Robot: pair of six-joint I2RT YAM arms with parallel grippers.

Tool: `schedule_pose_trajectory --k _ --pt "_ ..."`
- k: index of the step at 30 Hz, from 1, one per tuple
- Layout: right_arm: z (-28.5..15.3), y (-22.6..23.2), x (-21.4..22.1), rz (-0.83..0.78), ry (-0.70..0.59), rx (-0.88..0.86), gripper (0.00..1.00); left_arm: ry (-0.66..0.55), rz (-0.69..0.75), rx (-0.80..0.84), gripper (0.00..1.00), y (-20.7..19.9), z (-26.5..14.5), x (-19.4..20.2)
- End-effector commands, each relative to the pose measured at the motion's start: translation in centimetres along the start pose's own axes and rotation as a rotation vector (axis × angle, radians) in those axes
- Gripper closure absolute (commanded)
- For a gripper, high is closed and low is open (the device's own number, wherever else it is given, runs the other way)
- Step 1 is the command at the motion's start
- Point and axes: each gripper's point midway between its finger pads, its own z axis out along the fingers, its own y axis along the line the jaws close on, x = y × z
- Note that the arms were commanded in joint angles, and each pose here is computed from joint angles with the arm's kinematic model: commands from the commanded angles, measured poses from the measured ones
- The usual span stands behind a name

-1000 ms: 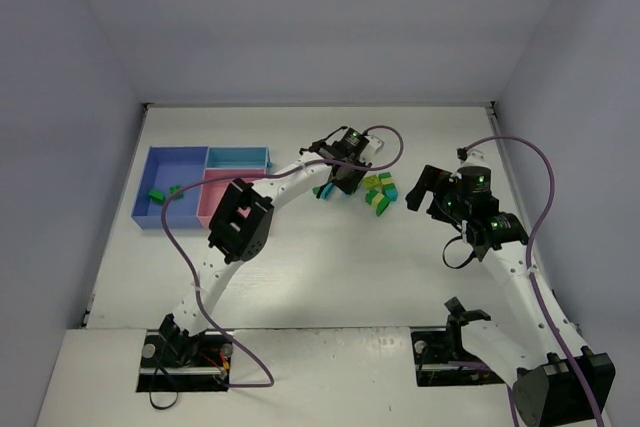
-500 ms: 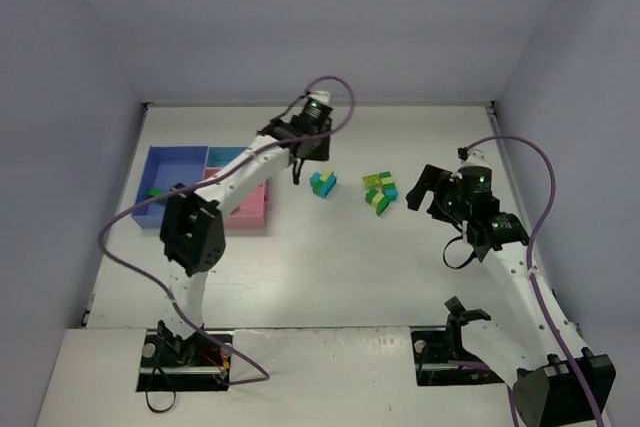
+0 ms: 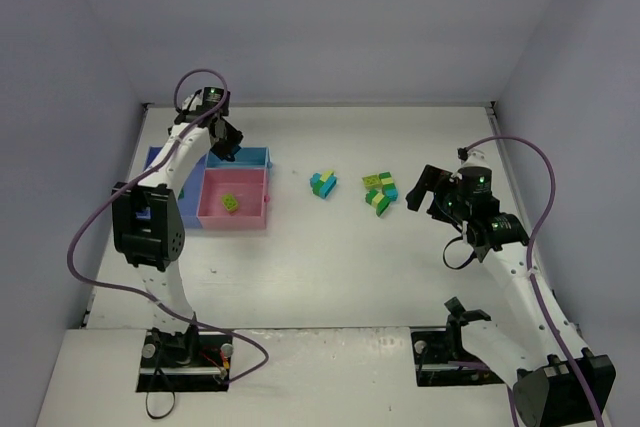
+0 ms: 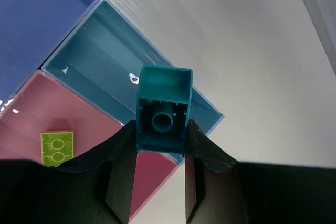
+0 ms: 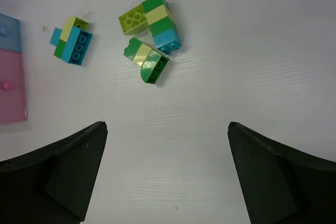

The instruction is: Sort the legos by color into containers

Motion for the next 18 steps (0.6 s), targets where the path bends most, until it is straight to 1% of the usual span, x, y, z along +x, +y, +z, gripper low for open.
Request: schedule_pose_trajectory --k 1,3,7,9,10,11,13,15,17,18 --pt "-0.4 0.6 -1.7 -0.009 -0.059 -0.009 0.04 -0.022 -0.108 0.074 0.87 -2.4 -1.1 -2.3" --pt "-0.4 0.5 -1.7 -0.009 -0.062 -0.006 0.04 -0.015 -0.116 0.061 0.86 -2.5 -1.0 -2.6" --pt "-0.4 0.4 -1.5 -0.008 -0.058 0.0 0.04 0.018 -0.131 0.015 0.79 -1.6 0.3 -1.7" --pt "-0.4 0.3 -1.6 -0.008 -0.064 0.004 0.04 0.025 -0.155 -0.004 0.71 -1.1 0.6 -1.3" --pt "-0.4 0.3 -1.6 -0.007 -0.063 0.006 0.04 0.033 -0.159 -0.006 0.69 -0.9 0.7 -0.9" --pt "-0.4 0.2 -1.6 -0.009 -0.062 0.007 0.04 0.039 -0.17 -0.01 0.64 -0.8 0.9 -0.8" --pt "-0.3 0.2 -1.5 -0.007 -0.059 0.009 0.04 0.052 -0.185 -0.013 0.63 -0.6 1.1 -0.4" --pt "-0.3 0.2 -1.5 -0.007 -0.059 0.009 0.04 0.056 -0.191 -0.01 0.59 -0.7 1.2 -0.3" --pt "-0.3 0.1 -1.4 -0.009 -0.059 0.011 0.04 0.057 -0.191 -0.008 0.55 -0.7 1.2 -0.4" --pt "-0.3 0.1 -1.6 -0.008 -0.061 0.012 0.04 0.057 -0.192 -0.004 0.51 -0.8 1.1 -0.4"
